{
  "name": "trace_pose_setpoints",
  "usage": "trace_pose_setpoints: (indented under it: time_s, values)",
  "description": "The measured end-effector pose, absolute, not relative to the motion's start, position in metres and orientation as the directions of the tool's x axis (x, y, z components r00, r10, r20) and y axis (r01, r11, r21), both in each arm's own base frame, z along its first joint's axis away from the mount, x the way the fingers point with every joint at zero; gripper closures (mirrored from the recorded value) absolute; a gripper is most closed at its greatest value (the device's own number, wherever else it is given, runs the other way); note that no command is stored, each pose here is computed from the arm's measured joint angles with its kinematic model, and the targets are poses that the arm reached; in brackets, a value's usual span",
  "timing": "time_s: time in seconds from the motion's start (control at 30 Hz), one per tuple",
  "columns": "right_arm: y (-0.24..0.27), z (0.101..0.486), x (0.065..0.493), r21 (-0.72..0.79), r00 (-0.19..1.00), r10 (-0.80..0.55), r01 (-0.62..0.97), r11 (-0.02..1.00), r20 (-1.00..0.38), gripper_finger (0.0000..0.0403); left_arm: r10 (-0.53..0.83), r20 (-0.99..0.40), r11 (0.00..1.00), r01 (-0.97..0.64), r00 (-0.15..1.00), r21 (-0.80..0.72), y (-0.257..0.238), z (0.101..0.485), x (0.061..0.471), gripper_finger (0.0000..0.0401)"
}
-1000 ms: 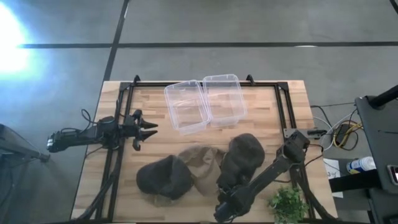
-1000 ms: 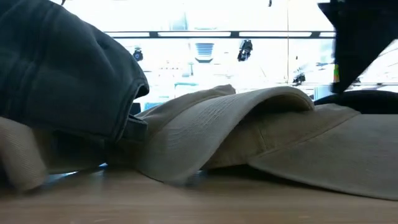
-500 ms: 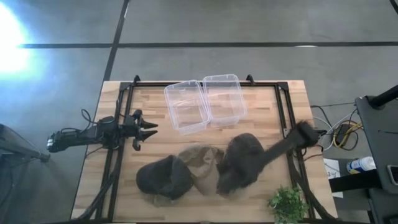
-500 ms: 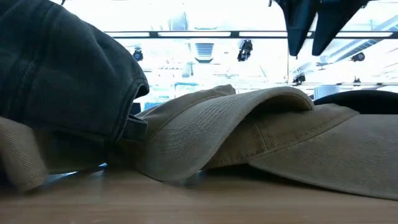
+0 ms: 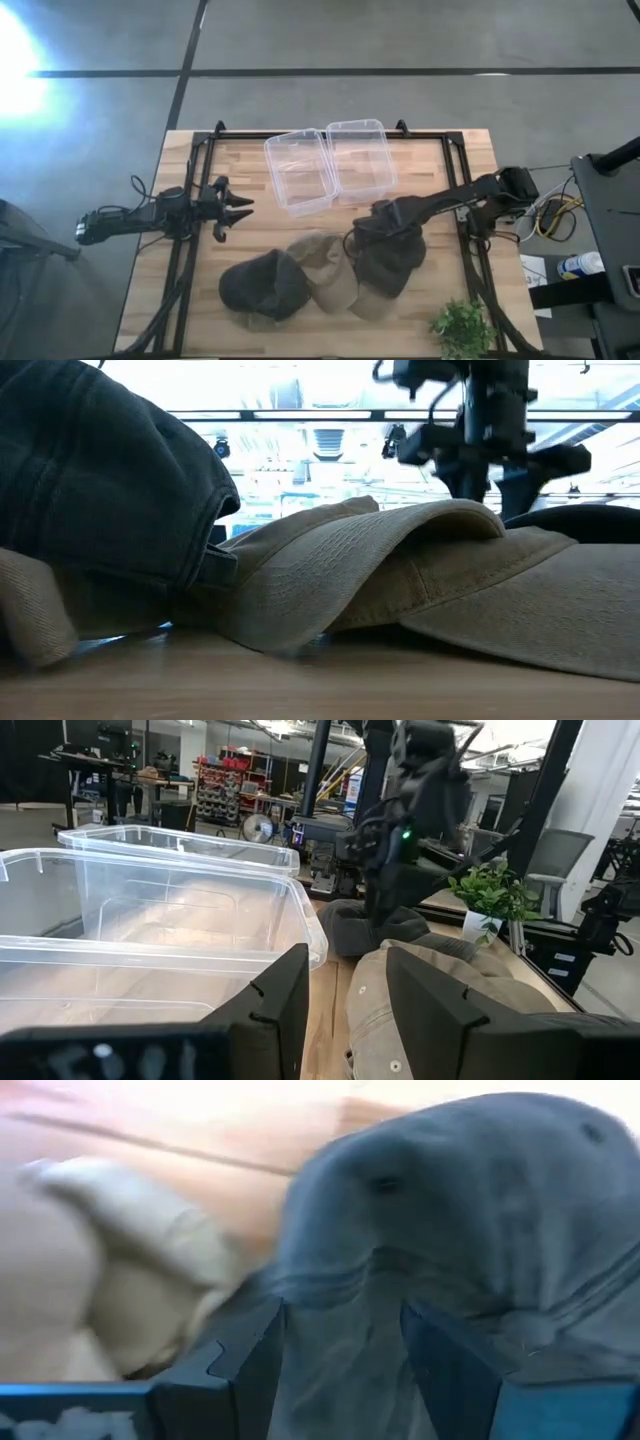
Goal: Pick & Place hat
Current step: Put the right black cap into the right transparent bin
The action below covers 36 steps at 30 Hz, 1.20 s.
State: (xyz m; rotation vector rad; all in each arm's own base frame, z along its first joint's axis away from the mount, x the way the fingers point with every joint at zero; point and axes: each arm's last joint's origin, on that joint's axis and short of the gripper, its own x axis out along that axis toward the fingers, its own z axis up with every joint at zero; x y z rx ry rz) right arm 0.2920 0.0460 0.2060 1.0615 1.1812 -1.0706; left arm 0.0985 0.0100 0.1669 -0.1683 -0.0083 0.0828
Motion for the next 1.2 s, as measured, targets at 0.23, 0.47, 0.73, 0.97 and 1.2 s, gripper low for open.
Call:
trace_pose_setpoints:
  time_s: [0.23, 0.47, 0.73, 0.97, 1.2]
  values:
    - [0.04, 0.192, 0.301, 0.166, 0.174, -0.021, 0.966, 0.2, -0.985, 0.0207, 0.083, 0.001, 0.982, -0.081, 0.997, -0.168, 0.01, 0.167, 0.098, 0.027]
    - [0.039, 0.177, 0.293, 0.135, 0.142, -0.029, 0.977, 0.164, -0.989, 0.0211, 0.083, 0.001, 0.982, -0.082, 0.997, -0.168, 0.01, 0.167, 0.098, 0.027]
    - [0.039, 0.189, 0.294, 0.18, 0.196, -0.041, 0.951, 0.25, -0.98, 0.0343, 0.083, 0.001, 0.982, -0.082, 0.997, -0.168, 0.01, 0.167, 0.098, 0.027]
    - [0.039, 0.25, 0.302, 0.357, 0.396, -0.056, 0.874, 0.328, -0.917, 0.039, 0.083, 0.001, 0.982, -0.081, 0.997, -0.168, 0.01, 0.167, 0.099, 0.027]
    - [0.035, 0.353, 0.288, 0.546, 0.691, -0.151, 0.669, 0.505, -0.707, 0.039, 0.083, -0.001, 0.982, -0.082, 0.997, -0.168, 0.01, 0.167, 0.099, 0.027]
